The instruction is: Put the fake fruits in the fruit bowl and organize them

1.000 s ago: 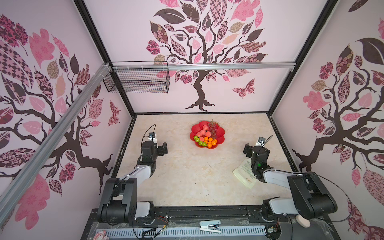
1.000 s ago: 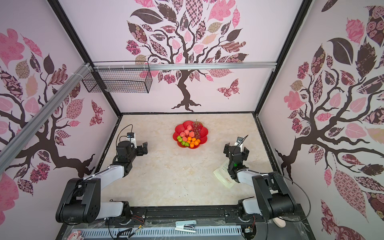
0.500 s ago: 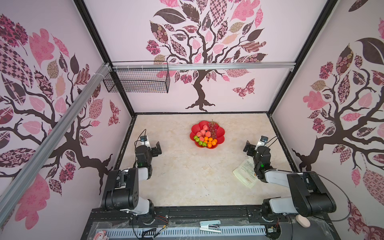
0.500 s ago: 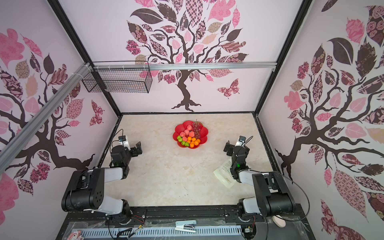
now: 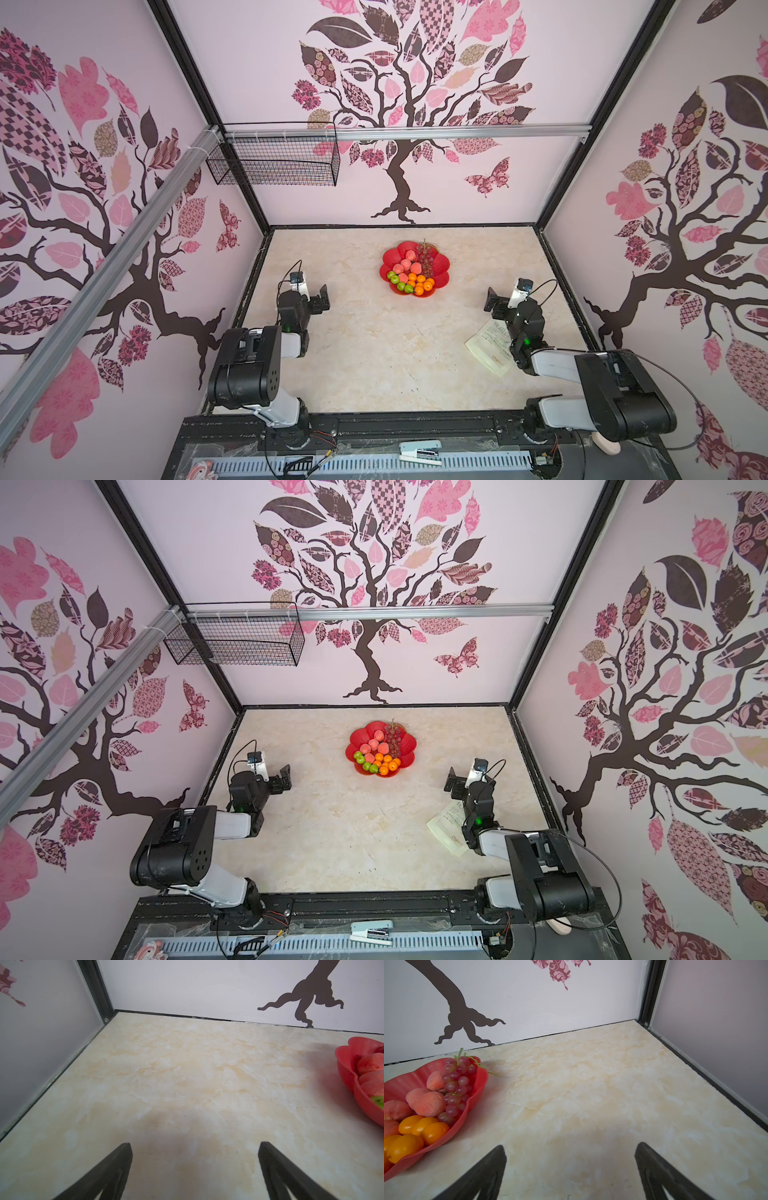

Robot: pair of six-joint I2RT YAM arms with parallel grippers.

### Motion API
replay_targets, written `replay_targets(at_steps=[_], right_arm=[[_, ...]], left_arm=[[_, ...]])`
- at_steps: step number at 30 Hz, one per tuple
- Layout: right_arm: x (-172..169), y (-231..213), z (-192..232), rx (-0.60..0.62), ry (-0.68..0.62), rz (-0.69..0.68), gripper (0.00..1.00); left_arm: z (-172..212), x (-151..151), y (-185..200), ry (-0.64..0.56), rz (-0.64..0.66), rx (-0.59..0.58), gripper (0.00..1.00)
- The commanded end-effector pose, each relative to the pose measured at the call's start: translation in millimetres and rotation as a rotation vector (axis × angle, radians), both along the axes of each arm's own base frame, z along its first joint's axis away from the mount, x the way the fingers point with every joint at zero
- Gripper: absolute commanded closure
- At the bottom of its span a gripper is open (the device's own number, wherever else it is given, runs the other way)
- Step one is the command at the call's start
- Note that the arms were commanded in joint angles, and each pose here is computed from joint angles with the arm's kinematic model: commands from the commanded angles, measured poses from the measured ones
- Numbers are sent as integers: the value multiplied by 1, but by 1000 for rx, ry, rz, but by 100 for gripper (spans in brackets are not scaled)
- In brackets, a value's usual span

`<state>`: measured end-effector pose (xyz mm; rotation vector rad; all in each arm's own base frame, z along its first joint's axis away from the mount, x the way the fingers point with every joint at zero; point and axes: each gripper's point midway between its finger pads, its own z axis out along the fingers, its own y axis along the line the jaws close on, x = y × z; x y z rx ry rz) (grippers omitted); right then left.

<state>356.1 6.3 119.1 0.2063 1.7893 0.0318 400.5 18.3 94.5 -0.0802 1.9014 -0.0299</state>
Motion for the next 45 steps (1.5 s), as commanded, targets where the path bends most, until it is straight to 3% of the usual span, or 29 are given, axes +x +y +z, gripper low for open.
replay_targets(at_steps=[1, 4, 12, 18, 22, 25, 30, 45], right_arm=[[-4, -19, 18, 0, -68, -106, 0], [-5, -34, 18, 6, -78, -164, 0], [7, -5, 13, 28, -29, 22, 0], [14, -25, 18, -42, -63, -73, 0], [26, -28, -1, -17, -22, -56, 0], [25, -17, -4, -26, -73, 13, 0], [28, -17, -8, -31, -20, 18, 0], [29, -16, -8, -34, -24, 20, 0]], left_arm=[[5, 1, 1, -12, 14, 29, 2], [5, 1, 0, -15, 17, 36, 2], [5, 1, 0, -12, 21, 37, 2], [5, 2, 0, -14, 20, 38, 1], [5, 1, 1, -13, 24, 36, 1], [5, 1, 1, -14, 25, 36, 2], [5, 1, 1, -15, 25, 40, 2], [5, 3, 1, -10, 27, 40, 1]])
